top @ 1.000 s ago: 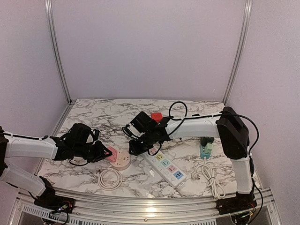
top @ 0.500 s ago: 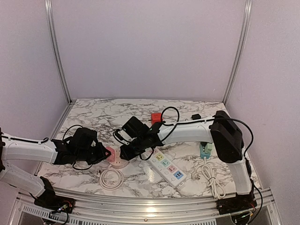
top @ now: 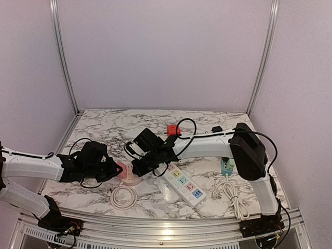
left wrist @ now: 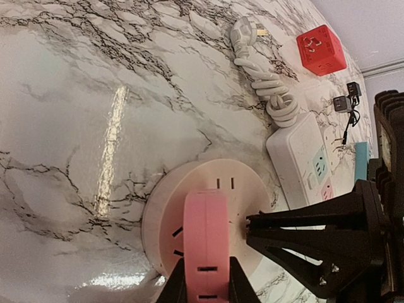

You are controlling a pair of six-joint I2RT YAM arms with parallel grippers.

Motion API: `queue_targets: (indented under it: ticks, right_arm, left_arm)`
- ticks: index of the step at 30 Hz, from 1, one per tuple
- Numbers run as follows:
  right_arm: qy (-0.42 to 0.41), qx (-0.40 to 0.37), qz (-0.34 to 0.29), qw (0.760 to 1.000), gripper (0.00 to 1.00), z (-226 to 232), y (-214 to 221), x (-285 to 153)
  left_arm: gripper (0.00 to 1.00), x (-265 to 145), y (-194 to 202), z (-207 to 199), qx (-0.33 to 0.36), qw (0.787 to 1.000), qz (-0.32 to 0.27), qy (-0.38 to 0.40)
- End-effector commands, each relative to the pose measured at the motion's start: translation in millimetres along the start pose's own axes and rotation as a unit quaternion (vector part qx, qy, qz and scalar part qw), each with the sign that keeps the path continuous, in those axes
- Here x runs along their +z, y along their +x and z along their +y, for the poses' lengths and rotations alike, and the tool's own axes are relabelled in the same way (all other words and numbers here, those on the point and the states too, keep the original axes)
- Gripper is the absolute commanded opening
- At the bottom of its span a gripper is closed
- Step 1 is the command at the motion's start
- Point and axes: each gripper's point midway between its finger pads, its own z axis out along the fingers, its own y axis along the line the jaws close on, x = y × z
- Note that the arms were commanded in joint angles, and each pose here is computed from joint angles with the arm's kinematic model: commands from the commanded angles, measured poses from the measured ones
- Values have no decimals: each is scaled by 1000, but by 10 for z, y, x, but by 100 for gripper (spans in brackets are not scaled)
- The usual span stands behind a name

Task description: Pull the plug off the socket

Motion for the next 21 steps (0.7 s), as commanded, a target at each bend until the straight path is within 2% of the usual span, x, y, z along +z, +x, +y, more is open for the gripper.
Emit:
queue_targets:
  ticks: [1, 7, 15, 21]
  right_arm:
    - [26, 9, 39, 999, 7, -146, 234, 200]
    - [47, 11, 65, 997, 0, -249, 386, 303]
    - [75, 10, 91, 993, 0, -366, 593, 411]
    - [76, 11, 94, 993, 0, -380, 609, 441]
  left_arm:
    - [0, -18, -57, -74, 9, 1000, -14, 19]
    - [0, -50, -133, -146, 6, 999, -19, 51]
    - [0, -179, -248, -323, 3, 991, -31, 126]
    - [0, -191, -287, -228, -31, 989, -24, 140]
